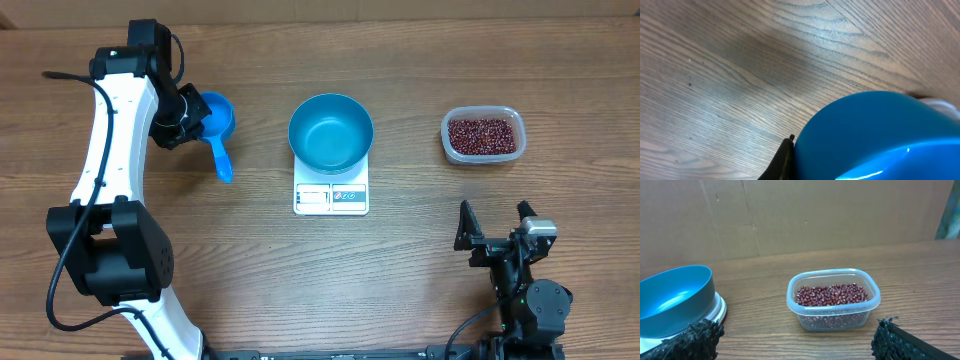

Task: Scoop item into bowl and weigh 150g on scale
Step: 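Lift the blue scoop with the left gripper toward the bowl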

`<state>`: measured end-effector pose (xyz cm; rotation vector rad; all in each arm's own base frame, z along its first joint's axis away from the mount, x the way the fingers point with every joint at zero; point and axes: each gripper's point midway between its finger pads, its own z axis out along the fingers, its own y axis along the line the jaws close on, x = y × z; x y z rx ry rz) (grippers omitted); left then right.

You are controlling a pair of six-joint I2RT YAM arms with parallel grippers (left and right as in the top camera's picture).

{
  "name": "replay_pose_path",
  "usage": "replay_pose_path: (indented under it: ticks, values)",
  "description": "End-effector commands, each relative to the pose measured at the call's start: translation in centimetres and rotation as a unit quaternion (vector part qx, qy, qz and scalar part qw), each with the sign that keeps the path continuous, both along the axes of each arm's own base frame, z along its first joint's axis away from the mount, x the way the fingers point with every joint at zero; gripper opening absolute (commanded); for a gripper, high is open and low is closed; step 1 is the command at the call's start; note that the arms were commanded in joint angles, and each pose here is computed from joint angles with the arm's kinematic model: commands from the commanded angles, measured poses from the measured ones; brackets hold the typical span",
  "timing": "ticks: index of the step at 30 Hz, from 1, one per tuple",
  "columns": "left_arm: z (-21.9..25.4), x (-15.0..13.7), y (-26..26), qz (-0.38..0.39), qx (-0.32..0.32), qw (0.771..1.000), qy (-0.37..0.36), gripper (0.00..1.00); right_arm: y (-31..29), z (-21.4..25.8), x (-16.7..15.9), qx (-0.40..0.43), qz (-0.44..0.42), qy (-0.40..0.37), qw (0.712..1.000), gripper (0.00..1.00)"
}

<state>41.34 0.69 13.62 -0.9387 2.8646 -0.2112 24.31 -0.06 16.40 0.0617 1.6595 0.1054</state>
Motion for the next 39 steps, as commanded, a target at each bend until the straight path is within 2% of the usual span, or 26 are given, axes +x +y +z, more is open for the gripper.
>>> replay_pose_path:
  ticks: [1, 9, 32, 39]
  values:
    - [1.3, 0.5, -0.6, 0.033, -0.015, 0.999, -0.015, 0.04, -0.2, 0.4, 0.0, -0.002, -0.006, -0.007, 1.000, 1.00]
    - [5.1, -1.3, -0.5, 0.036, 0.048, 0.997, -0.043, 0.04, -0.2, 0.4, 0.0, -0.001, -0.006, -0.007, 1.000, 1.00]
    - [5.8, -2.3, -4.0, -0.006, 0.040, 0.998, -0.042, 0.04, -0.2, 0.7, 0.0, -0.002, -0.005, -0.013, 1.000, 1.00]
    - [5.8, -2.3, -3.9, -0.002, 0.042, 0.998, -0.043, 0.05, 0.1, 2.6, -0.6, 0.053, -0.001, -0.017, 0.998, 1.00]
